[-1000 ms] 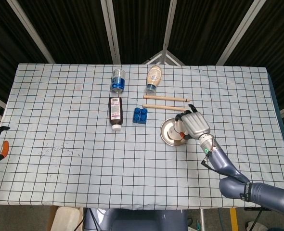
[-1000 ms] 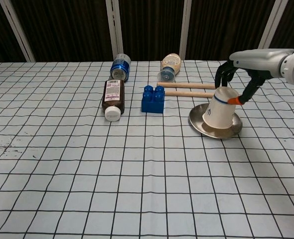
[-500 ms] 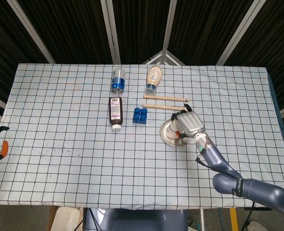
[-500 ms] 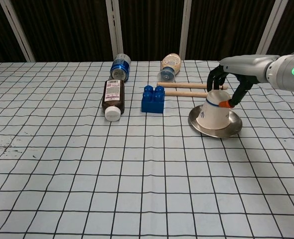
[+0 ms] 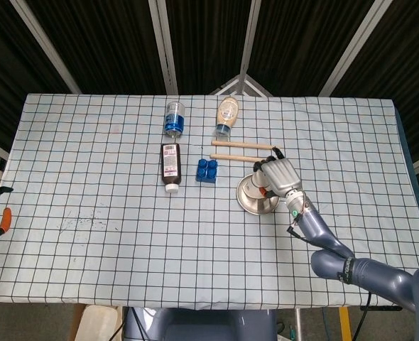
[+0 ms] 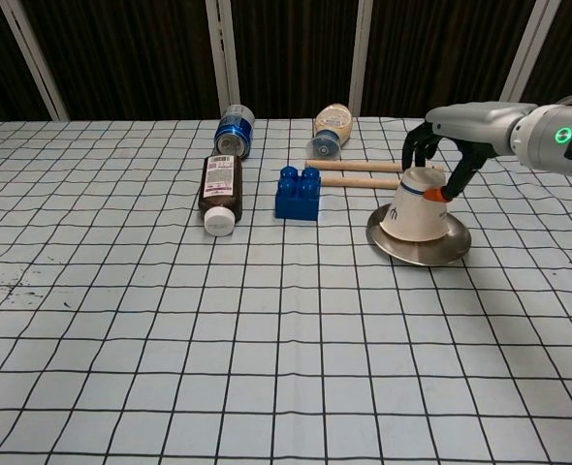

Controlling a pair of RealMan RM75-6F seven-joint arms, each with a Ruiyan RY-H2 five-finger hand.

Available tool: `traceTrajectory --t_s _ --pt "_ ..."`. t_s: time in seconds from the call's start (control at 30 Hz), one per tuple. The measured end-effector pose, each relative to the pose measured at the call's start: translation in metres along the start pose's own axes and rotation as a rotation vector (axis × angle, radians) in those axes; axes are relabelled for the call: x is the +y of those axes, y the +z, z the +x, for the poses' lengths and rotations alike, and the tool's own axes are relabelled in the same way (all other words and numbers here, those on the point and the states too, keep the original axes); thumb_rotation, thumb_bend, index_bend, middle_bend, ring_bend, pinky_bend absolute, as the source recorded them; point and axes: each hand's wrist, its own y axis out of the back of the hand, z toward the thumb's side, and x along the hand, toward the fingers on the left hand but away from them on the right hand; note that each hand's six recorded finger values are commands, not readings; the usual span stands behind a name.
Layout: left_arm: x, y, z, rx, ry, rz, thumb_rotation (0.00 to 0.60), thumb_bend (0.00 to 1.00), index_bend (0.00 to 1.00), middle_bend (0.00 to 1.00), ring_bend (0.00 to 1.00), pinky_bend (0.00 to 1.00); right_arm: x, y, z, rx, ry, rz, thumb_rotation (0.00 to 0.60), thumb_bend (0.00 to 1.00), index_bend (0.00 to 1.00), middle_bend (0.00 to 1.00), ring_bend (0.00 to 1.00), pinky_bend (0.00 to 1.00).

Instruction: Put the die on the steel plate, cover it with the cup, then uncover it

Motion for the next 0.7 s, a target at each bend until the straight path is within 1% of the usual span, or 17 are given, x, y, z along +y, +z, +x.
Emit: traceTrajectory --t_s 0.27,0.47,0.6,0.7 --pt "-0.002 0.002 0.000 -0.005 -0.005 0.007 0.600 0.69 0.30 0.00 0.00 0.16 0.004 -0.019 0.011 -0.024 -0.009 0.003 0.600 0.45 0.51 0.49 0.26 0.00" --pt "-0.004 0.004 -0.001 -0.010 -0.010 0.013 0.600 0.69 0.31 0.00 0.00 0.16 -0.003 -0.032 0.029 -0.031 0.011 0.015 0.600 0.45 0.51 0.49 0.26 0.00" --pt "-0.004 0.006 -0.001 -0.013 -0.008 0.015 0.600 0.69 0.31 0.00 0.00 0.16 -0.009 -0.034 0.039 -0.026 0.026 0.013 0.600 0.45 0.51 0.49 0.26 0.00" --pt "-0.005 0.007 -0.001 -0.013 -0.009 0.016 0.600 0.69 0.31 0.00 0.00 0.16 -0.013 -0.030 0.044 -0.007 0.030 0.013 0.600 0.45 0.51 0.49 0.26 0.00"
